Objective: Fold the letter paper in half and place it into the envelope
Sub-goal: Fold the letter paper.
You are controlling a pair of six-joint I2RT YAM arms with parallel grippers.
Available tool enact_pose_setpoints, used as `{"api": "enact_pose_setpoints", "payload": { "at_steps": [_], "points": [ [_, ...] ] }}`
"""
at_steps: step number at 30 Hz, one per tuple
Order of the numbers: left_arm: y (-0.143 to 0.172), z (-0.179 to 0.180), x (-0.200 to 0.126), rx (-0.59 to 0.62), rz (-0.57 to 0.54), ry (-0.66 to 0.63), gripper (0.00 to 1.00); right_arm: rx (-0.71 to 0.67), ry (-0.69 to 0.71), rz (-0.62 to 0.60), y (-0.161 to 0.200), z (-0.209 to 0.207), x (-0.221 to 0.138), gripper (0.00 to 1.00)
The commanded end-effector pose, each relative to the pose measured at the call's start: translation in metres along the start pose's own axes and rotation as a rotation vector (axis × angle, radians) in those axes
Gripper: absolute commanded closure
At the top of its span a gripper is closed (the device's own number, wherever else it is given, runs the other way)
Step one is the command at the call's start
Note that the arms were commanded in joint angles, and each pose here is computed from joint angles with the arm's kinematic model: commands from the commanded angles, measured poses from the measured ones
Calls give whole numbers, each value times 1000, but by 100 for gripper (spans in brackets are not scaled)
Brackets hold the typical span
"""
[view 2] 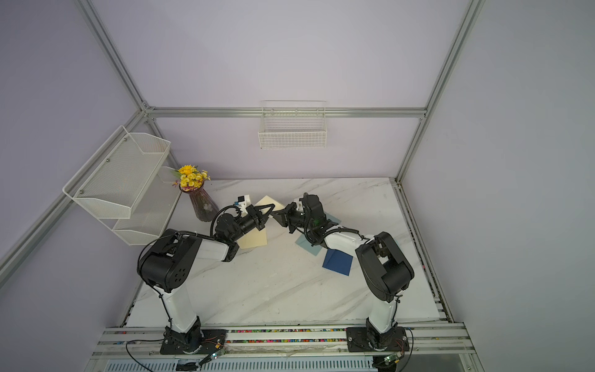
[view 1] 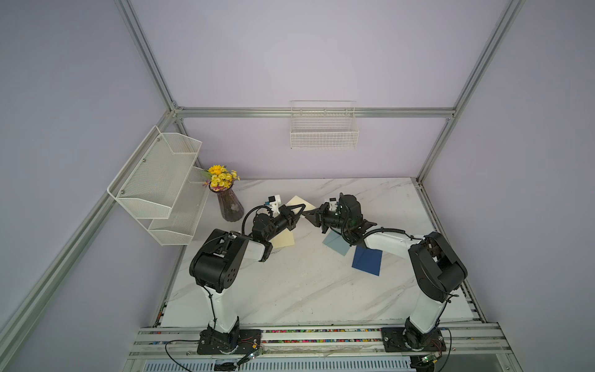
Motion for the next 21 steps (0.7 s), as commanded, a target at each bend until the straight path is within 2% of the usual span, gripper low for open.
{"api": "enact_pose_setpoints", "payload": {
  "at_steps": [1,6,11,18,19,21],
  "points": [
    [5,-24,-5,59,19,73,100,12,4,-22,-10,-5,-2,88],
    [8,-25,-11,57,18,67,100,13,6,-27,-14,-6,-3,85],
    [9,-26,-14,61,13,67,100,13,9,-26,-15,-8,-3,100],
    [10,-30,-16,63,16,72,100,16,16,-26,-16,-11,-5,100],
    [10,-30,-16,64,16,73,100,14,14,-30,-18,-11,-6,96],
    [12,-31,-17,65,20,73,100,12,12,-34,-20,-10,-8,75]
  ]
}}
Point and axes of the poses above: each gripper's point midway between its finger pads, its own x axis out along the fingers, its own z axis along the line the jaws close on, y = z × x, the point moved 2 cm from there along -x, back along the fingers, and after that the axes turned 3 degrees about x, right-handed, at the moved point
